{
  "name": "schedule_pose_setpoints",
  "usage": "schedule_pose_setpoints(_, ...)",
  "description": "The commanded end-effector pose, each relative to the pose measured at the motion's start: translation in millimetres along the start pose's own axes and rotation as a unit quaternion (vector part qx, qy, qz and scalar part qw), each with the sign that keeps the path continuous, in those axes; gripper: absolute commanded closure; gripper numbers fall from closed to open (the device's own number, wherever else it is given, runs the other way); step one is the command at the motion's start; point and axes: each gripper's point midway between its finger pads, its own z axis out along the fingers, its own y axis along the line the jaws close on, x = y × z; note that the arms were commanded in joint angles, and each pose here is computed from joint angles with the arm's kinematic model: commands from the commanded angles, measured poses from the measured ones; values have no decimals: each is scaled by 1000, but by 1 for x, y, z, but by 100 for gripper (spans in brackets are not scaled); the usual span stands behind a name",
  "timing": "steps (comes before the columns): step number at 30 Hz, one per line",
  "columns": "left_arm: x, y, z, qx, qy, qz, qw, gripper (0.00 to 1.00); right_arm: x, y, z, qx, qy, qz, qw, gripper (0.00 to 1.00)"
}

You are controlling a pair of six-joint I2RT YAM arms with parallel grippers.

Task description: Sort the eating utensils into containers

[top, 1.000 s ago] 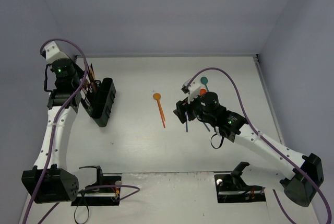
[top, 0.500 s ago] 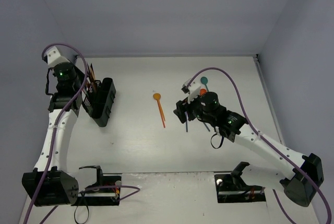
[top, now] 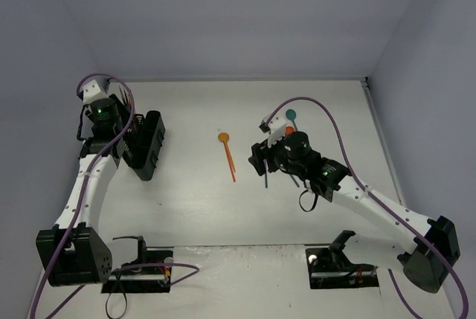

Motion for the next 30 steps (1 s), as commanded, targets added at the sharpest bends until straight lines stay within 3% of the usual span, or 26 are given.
schedule_pose_setpoints(1,-52,-22,-33,51,-55,-1,997,47,-7,-17,7,39,-18,38,998,41)
schedule_pose_setpoints(4,-51,-37,-51,83,-33,10,996,41,1,-35,7,67,-11,61,996,43)
schedule_pose_setpoints(9,-19,-73,-77,143,34,40,988,40,14,-59,8,93,4,105,990,50)
schedule_pose_setpoints(17,43,-97,-104,225,126,99,961,40,31,-48,42,64,66,119,989,57)
schedule_pose_setpoints(23,82,-107,-106,237,178,77,952,39,43,-56,64,98,91,132,982,57)
schedule_pose_setpoints(30,131,-175,-101,232,209,98,945,39,60,-88,46,179,84,168,966,56)
